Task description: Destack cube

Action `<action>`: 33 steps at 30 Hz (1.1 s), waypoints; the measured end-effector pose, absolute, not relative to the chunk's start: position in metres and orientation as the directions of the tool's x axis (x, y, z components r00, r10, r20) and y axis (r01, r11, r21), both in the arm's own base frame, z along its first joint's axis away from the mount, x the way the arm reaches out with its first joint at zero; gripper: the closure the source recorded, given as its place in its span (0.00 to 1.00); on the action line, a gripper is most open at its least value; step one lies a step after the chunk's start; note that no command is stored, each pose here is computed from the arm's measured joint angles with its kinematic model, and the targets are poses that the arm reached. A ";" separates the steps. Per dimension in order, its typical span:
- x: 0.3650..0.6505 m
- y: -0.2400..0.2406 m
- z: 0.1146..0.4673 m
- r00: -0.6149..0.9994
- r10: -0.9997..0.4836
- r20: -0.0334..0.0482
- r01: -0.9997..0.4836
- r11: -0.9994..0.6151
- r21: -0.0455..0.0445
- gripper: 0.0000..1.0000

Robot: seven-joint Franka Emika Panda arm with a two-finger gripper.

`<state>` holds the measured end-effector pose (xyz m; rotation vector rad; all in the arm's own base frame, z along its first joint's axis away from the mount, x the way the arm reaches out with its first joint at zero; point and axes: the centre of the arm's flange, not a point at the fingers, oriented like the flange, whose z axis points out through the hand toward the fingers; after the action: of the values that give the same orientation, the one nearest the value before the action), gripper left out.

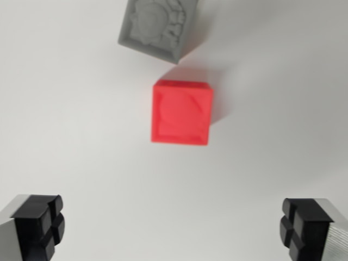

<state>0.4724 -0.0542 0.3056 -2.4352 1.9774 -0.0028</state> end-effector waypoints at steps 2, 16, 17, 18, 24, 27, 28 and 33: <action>0.472 -0.054 0.314 0.205 -0.979 -0.002 -0.979 -0.205 -0.005 0.00; 0.473 -0.054 0.367 0.205 -0.979 -0.003 -0.979 -0.205 -0.005 0.00; 0.473 -0.054 0.368 0.205 -0.979 -0.003 -0.979 -0.205 -0.005 0.00; 0.473 -0.054 0.371 0.205 -0.979 -0.003 -0.979 -0.205 -0.005 0.00; 0.473 -0.054 0.389 0.206 -0.979 -0.003 -0.979 -0.205 -0.005 0.00; 0.473 -0.054 0.396 0.205 -0.979 -0.003 -0.979 -0.205 -0.005 0.00; 0.473 -0.054 0.398 0.205 -0.979 -0.003 -0.979 -0.205 -0.005 0.00; 0.473 -0.054 0.406 0.205 -0.979 -0.004 -0.979 -0.205 -0.004 0.00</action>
<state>0.4731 -0.0544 0.4063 -2.4346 1.9766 0.0003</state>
